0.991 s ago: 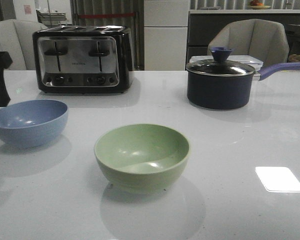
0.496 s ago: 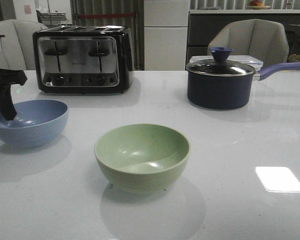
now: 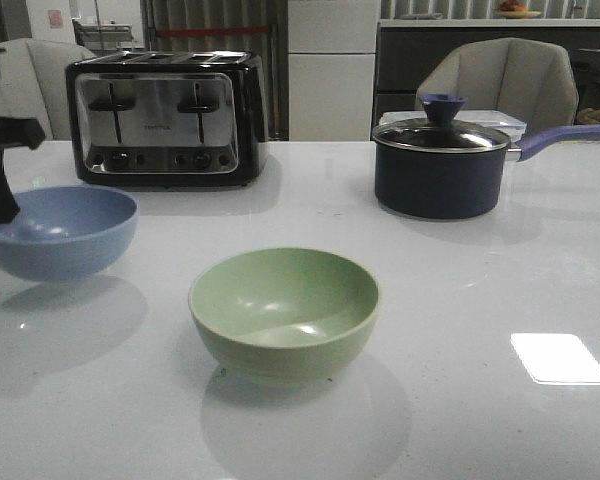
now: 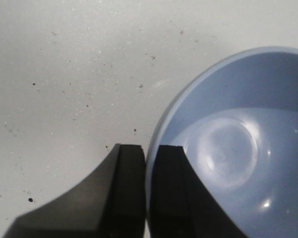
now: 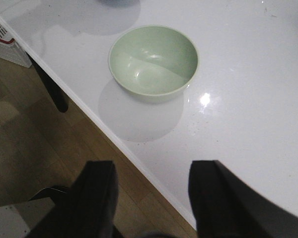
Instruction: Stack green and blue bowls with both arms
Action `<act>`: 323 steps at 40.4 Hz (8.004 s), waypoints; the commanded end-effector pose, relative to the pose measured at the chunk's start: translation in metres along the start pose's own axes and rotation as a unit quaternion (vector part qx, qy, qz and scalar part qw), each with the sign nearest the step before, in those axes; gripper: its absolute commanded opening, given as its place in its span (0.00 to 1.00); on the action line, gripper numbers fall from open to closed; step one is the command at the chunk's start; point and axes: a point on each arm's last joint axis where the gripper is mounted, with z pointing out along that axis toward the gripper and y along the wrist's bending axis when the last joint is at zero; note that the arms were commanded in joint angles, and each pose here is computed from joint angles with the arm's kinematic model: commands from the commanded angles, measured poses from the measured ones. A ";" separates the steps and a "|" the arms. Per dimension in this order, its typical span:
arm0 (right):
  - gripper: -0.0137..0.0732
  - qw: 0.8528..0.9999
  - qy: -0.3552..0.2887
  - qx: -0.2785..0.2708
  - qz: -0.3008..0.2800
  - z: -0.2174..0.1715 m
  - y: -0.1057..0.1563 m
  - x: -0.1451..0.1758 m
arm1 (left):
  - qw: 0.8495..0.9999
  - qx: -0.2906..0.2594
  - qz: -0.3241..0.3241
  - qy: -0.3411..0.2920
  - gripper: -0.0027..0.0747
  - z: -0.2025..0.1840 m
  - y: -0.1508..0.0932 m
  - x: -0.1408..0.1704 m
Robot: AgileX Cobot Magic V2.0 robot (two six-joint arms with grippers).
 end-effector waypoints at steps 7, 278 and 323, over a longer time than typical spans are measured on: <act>0.67 0.999 -0.046 0.013 0.001 -0.006 -0.002 -0.013 | 0.990 0.050 0.082 -0.106 0.16 -0.091 -0.062 -0.003; 0.22 0.999 -0.042 0.024 -0.011 -0.006 -0.004 -0.012 | 0.781 -0.057 0.047 -0.620 0.15 -0.114 -0.021 0.312; 0.22 0.888 -0.286 0.355 0.059 0.011 -0.034 0.129 | 0.781 -0.057 0.047 -0.620 0.15 -0.114 -0.021 0.312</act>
